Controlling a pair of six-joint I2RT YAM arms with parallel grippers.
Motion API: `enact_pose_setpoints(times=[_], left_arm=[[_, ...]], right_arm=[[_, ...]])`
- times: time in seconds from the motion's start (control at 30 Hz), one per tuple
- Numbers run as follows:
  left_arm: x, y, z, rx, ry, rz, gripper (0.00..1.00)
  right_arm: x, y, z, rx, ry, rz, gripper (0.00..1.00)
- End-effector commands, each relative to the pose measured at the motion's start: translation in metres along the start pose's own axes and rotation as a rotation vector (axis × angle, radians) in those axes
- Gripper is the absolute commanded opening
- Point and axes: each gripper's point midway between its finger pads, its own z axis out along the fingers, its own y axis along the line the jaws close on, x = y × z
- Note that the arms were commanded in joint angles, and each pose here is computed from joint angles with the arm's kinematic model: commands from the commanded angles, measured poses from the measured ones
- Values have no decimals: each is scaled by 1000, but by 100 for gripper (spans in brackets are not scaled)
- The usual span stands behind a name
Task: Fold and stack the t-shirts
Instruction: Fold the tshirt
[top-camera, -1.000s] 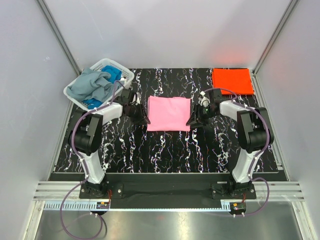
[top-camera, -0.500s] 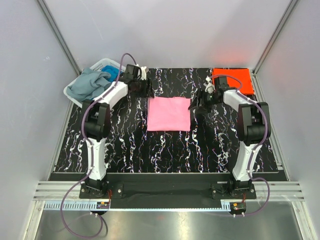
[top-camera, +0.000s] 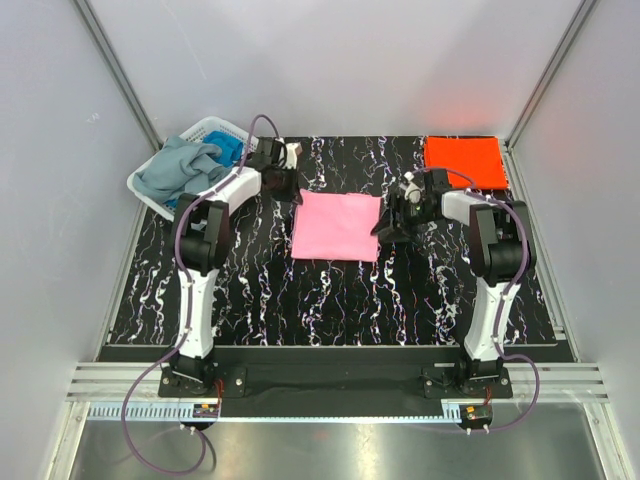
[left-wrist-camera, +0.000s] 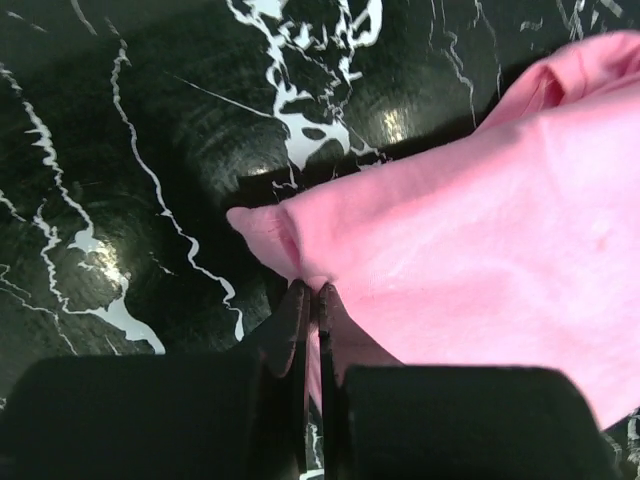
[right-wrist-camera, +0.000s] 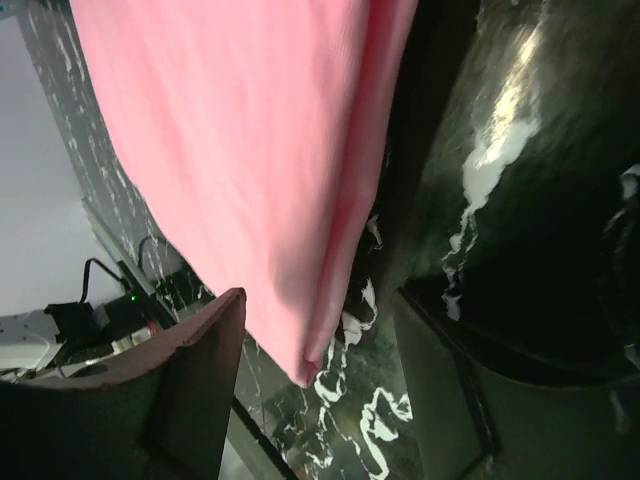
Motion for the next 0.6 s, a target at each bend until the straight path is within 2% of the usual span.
enact_pose_setpoints(times=[0.0, 0.27, 0.47, 0.57], left_arm=[[-36, 11, -8, 4, -117, -45, 0], [-25, 32, 5, 23, -95, -216, 0], [-15, 32, 17, 86, -61, -271, 0], [-16, 32, 16, 99, -67, -274, 0]], right_arm=[[12, 18, 0, -52, -14, -41, 68], [31, 22, 10, -86, -10, -22, 69], [25, 33, 26, -84, -58, -32, 72], [19, 30, 33, -81, -69, -16, 69]])
